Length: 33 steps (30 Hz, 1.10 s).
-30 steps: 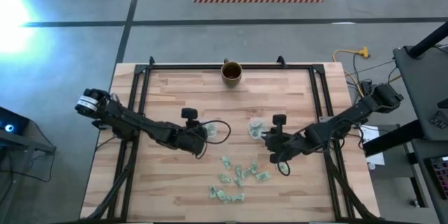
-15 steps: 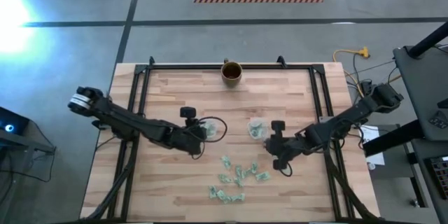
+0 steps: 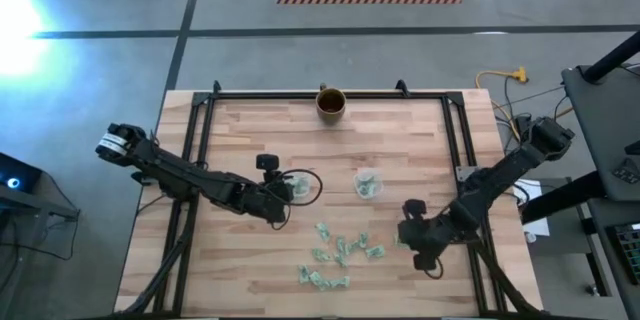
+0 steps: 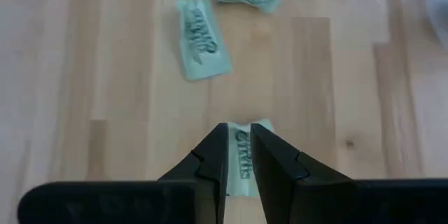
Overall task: Pick and place Stevia / Truvia into bins
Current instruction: Put the white stevia packet into the right transparent container
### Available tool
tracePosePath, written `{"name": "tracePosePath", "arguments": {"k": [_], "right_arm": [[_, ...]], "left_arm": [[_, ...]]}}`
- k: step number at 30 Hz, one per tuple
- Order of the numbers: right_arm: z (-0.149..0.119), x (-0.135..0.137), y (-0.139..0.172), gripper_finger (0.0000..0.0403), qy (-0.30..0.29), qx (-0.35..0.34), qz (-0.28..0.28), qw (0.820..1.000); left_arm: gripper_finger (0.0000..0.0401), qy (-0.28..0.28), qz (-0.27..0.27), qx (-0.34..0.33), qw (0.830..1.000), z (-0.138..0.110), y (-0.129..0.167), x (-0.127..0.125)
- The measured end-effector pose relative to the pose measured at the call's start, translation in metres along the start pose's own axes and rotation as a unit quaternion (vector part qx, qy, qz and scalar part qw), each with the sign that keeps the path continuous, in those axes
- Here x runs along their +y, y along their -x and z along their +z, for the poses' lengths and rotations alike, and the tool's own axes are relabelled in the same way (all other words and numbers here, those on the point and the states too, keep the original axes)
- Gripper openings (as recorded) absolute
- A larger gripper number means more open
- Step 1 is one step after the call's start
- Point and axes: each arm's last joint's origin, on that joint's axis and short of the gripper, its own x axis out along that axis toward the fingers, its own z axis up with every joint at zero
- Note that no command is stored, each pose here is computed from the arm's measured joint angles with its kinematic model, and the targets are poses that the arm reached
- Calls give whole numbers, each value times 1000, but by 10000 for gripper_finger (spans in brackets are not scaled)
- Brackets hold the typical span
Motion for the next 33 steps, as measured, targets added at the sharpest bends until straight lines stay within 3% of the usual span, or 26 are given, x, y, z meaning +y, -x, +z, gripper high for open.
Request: {"name": "tracePosePath", "arguments": {"k": [8, 23, 33], "right_arm": [[-7, 3, -8, 60, -19, -71, -2, 997], [-27, -9, -22, 154, -51, -64, -7, 997], [-33, -12, -29, 173, -56, -76, 5, 995]], "left_arm": [[112, 11, -1, -14, 1000, 3, 0, 0], [112, 13, -1, -17, 1000, 4, 0, 0], [112, 13, 0, -16, 1000, 4, 0, 0]]}}
